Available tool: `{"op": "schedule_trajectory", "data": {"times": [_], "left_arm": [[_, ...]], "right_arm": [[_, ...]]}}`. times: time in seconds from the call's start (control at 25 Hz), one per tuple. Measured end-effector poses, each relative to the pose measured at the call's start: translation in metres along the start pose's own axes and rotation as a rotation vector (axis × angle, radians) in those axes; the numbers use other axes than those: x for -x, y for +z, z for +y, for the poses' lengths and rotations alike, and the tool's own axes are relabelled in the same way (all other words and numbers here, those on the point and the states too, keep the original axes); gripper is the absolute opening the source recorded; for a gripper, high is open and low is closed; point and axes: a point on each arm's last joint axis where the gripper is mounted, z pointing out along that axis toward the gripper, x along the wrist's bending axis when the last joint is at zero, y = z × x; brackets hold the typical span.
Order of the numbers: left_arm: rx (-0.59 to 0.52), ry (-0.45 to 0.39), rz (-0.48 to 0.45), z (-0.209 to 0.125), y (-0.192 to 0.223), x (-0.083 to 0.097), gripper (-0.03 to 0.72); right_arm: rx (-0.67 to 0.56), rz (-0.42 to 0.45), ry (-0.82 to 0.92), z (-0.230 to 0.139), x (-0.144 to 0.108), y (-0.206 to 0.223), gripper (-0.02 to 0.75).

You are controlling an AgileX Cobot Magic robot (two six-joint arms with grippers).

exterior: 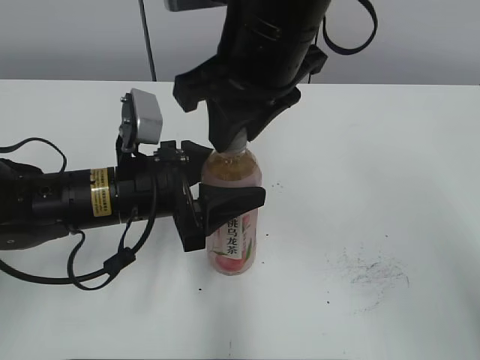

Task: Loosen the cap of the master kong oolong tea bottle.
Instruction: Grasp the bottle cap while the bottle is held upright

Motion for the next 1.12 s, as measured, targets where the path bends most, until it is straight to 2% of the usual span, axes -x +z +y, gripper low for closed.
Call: {"op": "schedule_trajectory", "data": {"times": [0.16,0.52,0.96,1.12], "left_arm": [[-0.001,0.004,-0.002,-0.0001,0.0,0.0002,0.449],[0.0,0.005,-0.002,0.0,0.0,0.0002,0.449],[0.001,0.018,-0.003,0.0001,0.0,0.0003,0.449],[0.001,0.027,-0.003,0.0001,0.0,0.0003,0.449]], "right_arm": [[0.002,0.0,-0.185,0.0002,0.0,0.0,0.281],[0.008,0.002,-0.86,0.0005,0.0006,-0.0005,0.274],[0.022,-0.003,-1.51,0.0011,-0.0001,-0.0015,0.274],[0.025,-0.006,-1.794,0.001,-0.0004,-0.002,0.274]]}}
